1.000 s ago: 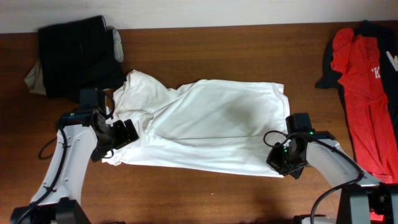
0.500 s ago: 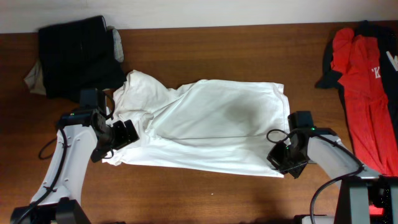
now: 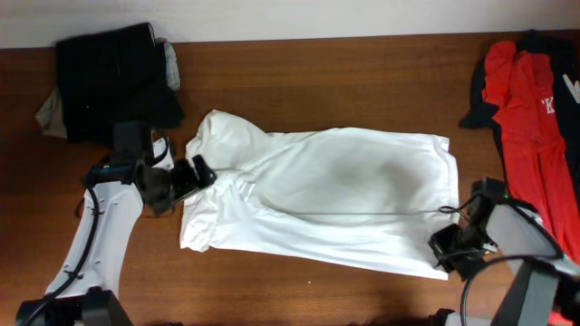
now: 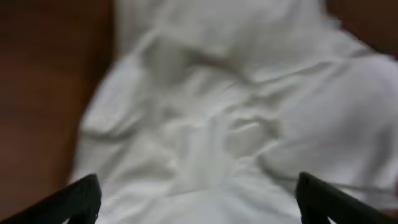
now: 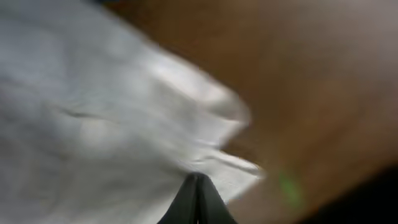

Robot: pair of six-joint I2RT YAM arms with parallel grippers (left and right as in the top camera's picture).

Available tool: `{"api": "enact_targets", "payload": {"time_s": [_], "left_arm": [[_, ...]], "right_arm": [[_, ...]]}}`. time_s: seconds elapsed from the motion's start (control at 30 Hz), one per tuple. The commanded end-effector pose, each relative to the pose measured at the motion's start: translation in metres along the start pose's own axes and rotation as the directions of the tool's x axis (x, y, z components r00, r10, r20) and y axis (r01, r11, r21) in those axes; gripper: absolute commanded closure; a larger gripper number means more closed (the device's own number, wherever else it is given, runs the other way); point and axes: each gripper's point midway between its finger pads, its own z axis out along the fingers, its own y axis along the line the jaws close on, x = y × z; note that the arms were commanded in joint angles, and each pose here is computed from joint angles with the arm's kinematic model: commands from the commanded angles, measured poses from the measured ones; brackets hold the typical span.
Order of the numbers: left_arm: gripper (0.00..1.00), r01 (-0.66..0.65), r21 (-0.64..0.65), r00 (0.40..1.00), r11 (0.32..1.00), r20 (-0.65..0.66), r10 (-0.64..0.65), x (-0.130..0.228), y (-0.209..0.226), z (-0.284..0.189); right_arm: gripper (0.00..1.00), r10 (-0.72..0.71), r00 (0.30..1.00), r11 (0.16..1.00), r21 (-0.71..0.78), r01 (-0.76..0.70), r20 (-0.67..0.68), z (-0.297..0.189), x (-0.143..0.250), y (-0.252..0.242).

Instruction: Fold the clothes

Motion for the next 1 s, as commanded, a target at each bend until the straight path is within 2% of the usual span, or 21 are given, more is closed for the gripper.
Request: {"api": "enact_targets", "payload": {"time_s": [0.0, 0.13, 0.2, 0.23, 0.27, 0.3, 0.4, 0.53, 0.63, 0.8, 0.9, 0.97], "left_arm": [[0.01, -0.103, 0.141, 0.995, 0.985, 0.02, 0.101, 0.0, -0.048, 0.008], [0.01, -0.223, 0.11, 0.969, 0.969, 0.137, 0.207, -0.02, -0.081, 0.018], [0.01, -0.24, 0.057, 0.954, 0.969, 0.197, 0.225, -0.052, -0.088, 0.023], [0.01, -0.277, 0.049, 0.942, 0.96, 0.208, 0.262, -0.066, -0.094, 0.029], [0.01, -0.31, 0.039, 0.932, 0.95, 0.213, 0.295, -0.08, -0.099, 0.038], [0.01, -0.342, 0.023, 0.917, 0.939, 0.226, 0.329, -0.095, -0.103, 0.046], [0.02, -0.445, -0.006, 0.87, 0.895, 0.232, 0.435, -0.12, -0.109, 0.07], [0.05, -0.435, -0.174, 0.865, 0.883, 0.192, 0.464, -0.135, -0.072, 0.1], [0.05, -0.491, -0.209, 0.827, 0.846, 0.193, 0.528, -0.147, -0.059, 0.103], [0.05, -0.482, -0.209, 0.837, 0.851, 0.176, 0.518, -0.148, -0.047, 0.121], [0.05, -0.497, -0.127, 0.848, 0.859, 0.142, 0.511, -0.135, -0.051, 0.139], [0.06, -0.501, -0.117, 0.843, 0.858, 0.156, 0.514, -0.138, -0.055, 0.136]], "right_arm": [[0.96, -0.115, 0.986, 0.991, -0.053, 0.122, 0.122, -0.025, -0.012, 0.005], [0.89, -0.291, 0.948, 0.932, -0.188, 0.311, 0.127, -0.045, 0.004, 0.027], [0.78, -0.345, 0.933, 0.904, -0.231, 0.361, 0.107, -0.046, 0.012, 0.033], [0.64, -0.345, 0.933, 0.905, -0.228, 0.359, 0.101, -0.046, 0.013, 0.032], [0.34, -0.349, 0.932, 0.904, -0.226, 0.363, 0.097, -0.045, 0.014, 0.031], [0.2, -0.369, 0.924, 0.896, -0.23, 0.381, 0.097, -0.046, 0.015, 0.032], [0.18, -0.382, 0.92, 0.891, -0.225, 0.393, 0.091, -0.045, 0.017, 0.03], [0.18, -0.385, 0.919, 0.891, -0.224, 0.395, 0.088, -0.045, 0.018, 0.029], [0.18, -0.385, 0.918, 0.89, -0.225, 0.396, 0.092, -0.045, 0.017, 0.03], [0.18, -0.385, 0.918, 0.89, -0.227, 0.396, 0.095, -0.045, 0.017, 0.031], [0.18, -0.385, 0.918, 0.89, -0.226, 0.396, 0.095, -0.045, 0.017, 0.03], [0.18, -0.385, 0.918, 0.889, -0.227, 0.397, 0.098, -0.045, 0.016, 0.031]]}}
